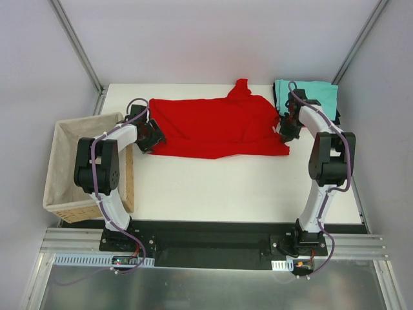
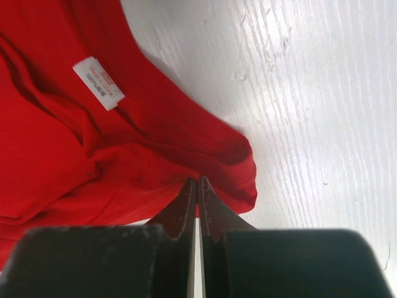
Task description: Fold and stack the t-shirts
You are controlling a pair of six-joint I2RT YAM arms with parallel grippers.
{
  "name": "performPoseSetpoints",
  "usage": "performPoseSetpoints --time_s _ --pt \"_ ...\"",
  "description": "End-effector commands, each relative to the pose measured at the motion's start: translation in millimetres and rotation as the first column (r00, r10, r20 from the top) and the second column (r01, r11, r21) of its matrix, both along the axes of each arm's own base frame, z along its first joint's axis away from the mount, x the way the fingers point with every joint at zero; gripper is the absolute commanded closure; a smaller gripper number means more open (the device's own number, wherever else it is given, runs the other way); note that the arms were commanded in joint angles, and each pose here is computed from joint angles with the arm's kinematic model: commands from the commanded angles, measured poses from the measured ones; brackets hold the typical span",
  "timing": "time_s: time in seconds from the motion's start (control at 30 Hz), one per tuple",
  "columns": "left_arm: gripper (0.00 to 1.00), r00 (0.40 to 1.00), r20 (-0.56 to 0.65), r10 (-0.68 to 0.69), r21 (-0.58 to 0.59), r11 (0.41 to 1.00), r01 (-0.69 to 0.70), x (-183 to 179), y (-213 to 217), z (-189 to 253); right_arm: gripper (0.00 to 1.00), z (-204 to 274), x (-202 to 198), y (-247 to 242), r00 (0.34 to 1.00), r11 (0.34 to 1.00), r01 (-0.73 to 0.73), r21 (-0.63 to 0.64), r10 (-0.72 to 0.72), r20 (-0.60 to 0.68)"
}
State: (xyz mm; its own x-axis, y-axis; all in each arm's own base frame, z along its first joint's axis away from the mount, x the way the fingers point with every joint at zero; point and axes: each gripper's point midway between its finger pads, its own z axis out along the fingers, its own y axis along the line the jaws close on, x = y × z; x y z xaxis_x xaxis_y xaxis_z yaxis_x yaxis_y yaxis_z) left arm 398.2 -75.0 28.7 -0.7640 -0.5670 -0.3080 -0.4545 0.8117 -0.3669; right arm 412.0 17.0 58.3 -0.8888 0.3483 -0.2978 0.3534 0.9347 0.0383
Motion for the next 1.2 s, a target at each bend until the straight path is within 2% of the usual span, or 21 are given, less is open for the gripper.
performPoseSetpoints --time_s 0.0,0.33,0.6,0.73,0.83,0.87,0.93,0.97,1.07,1.17 --pt "0.34 0.994 -0.105 0.026 0.014 1.000 -0.025 -24 8 -27 0.99 8 11 -6 1.000 1.000 0.012 -0.025 -0.012 0.000" --pt "0.34 0.994 -0.104 0.029 0.013 1.000 -0.028 -25 8 -26 0.99 -9 19 -5 0.999 1.000 0.015 -0.025 -0.016 -0.040" --pt "0.34 0.994 -0.105 0.028 0.014 1.000 -0.026 -25 8 -26 0.99 17 35 -3 1.000 1.000 0.008 -0.023 -0.007 0.020" --pt "0.34 0.994 -0.107 0.030 0.013 0.999 -0.029 -25 8 -27 0.99 6 27 -2 1.000 1.000 0.006 -0.025 -0.006 -0.012" --pt "0.34 0.994 -0.107 0.031 0.011 0.999 -0.030 -26 9 -26 0.85 -2 20 -2 1.000 0.999 0.008 -0.034 -0.009 -0.025" --pt "0.34 0.994 -0.107 0.033 0.012 0.999 -0.032 -26 9 -27 0.71 -2 19 -5 1.000 0.999 0.012 -0.043 -0.013 -0.026" --pt "0.34 0.994 -0.108 0.034 0.010 0.999 -0.033 -26 9 -27 0.52 -3 15 -6 0.999 0.998 0.016 -0.054 -0.018 -0.031" --pt "0.34 0.994 -0.108 0.035 0.010 0.999 -0.034 -26 9 -27 0.38 -1 15 -10 0.999 0.997 0.022 -0.069 -0.024 -0.029" --pt "0.34 0.994 -0.108 0.033 0.009 0.999 -0.032 -25 8 -27 0.27 20 15 -15 1.000 0.993 0.028 -0.111 -0.026 0.018" --pt "0.35 0.994 -0.106 0.034 0.011 0.999 -0.033 -25 9 -26 0.25 53 17 -14 0.995 0.989 0.023 -0.145 -0.009 0.095"
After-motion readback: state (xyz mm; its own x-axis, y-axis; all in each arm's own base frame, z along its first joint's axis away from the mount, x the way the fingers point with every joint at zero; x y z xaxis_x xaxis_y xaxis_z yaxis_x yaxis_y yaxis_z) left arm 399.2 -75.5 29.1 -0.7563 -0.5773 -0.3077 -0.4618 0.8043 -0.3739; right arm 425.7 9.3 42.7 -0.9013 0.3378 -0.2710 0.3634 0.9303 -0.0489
